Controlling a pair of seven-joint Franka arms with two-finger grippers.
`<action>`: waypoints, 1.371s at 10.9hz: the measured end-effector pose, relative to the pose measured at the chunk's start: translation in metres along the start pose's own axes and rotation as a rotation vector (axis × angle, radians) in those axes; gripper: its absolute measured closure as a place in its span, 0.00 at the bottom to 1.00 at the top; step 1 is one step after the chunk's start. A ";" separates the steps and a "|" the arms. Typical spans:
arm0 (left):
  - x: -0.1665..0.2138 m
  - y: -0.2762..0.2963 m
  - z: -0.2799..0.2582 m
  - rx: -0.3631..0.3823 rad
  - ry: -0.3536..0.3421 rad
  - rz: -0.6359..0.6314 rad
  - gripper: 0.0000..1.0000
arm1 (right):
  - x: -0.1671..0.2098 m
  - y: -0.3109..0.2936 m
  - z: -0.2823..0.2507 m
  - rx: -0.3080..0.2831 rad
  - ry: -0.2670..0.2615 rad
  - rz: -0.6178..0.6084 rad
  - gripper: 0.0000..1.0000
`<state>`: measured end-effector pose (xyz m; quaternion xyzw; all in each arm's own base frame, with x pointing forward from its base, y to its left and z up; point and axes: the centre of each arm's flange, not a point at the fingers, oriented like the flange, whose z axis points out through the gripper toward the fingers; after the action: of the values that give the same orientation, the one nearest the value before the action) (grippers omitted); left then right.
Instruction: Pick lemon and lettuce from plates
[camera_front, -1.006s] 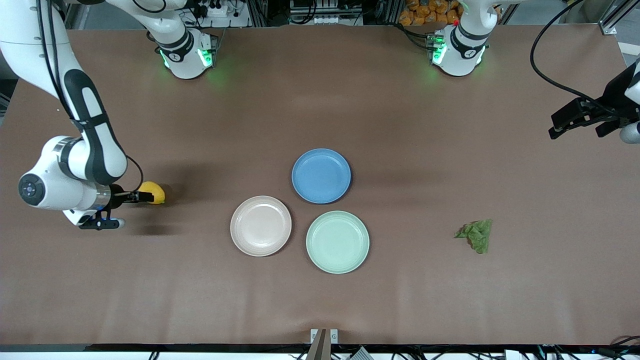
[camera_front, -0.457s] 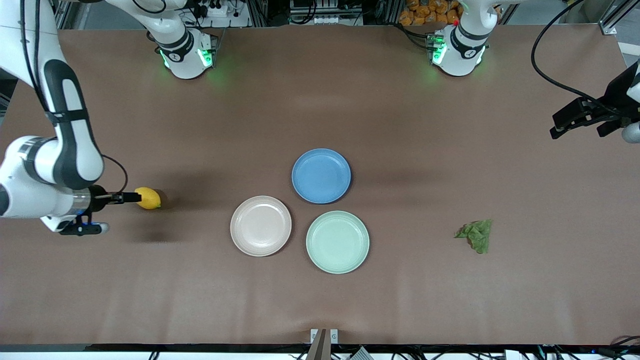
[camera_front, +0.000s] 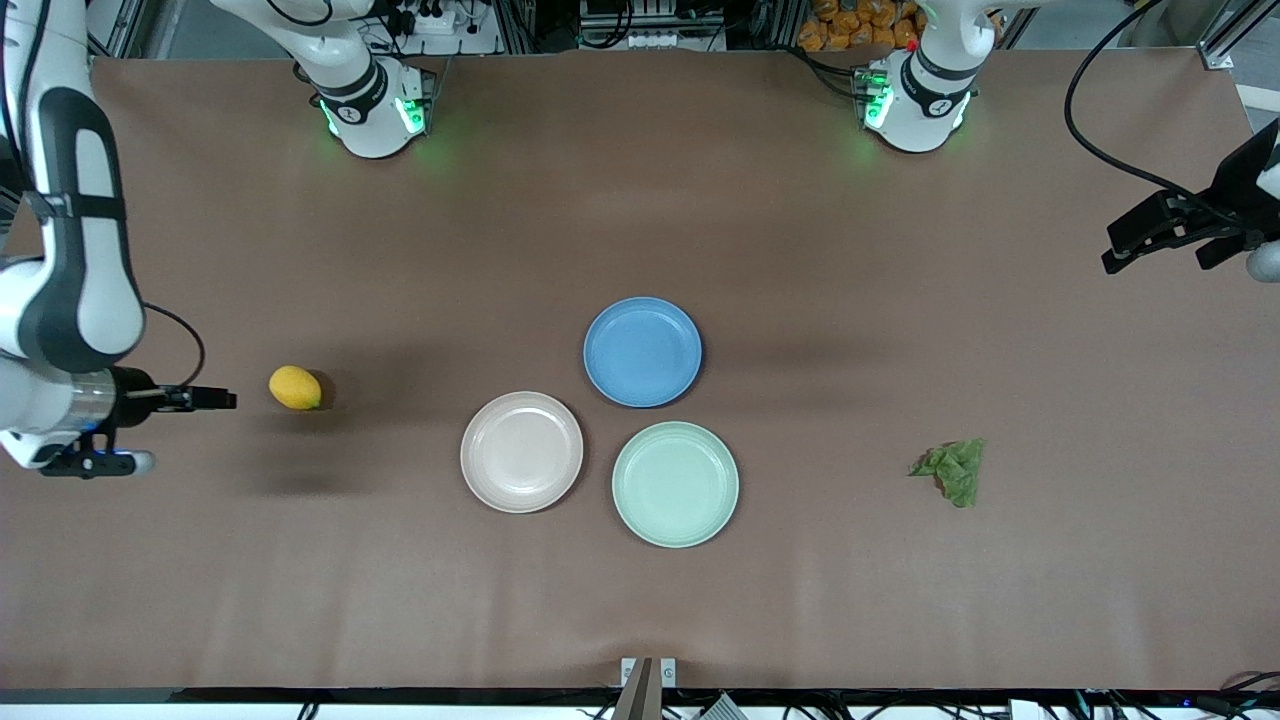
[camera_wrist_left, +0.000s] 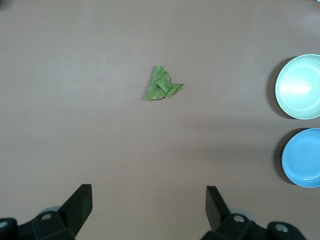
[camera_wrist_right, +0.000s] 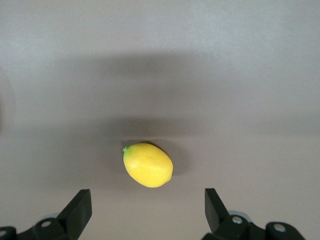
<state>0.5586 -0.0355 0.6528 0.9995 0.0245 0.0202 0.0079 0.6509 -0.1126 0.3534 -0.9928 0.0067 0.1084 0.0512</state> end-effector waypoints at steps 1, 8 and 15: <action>0.000 0.000 0.000 0.000 -0.001 0.000 0.00 | -0.007 0.003 -0.014 0.003 0.005 0.006 0.00; -0.002 -0.003 0.000 0.002 -0.013 -0.006 0.00 | -0.064 0.004 -0.112 0.019 0.060 0.016 0.00; -0.002 -0.003 0.001 0.002 -0.014 -0.005 0.00 | -0.129 -0.021 -0.209 0.018 0.132 0.047 0.00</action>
<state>0.5567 -0.0325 0.6520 0.9995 0.0272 0.0129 0.0071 0.5700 -0.1129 0.5860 -0.9968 0.0344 0.0436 0.0571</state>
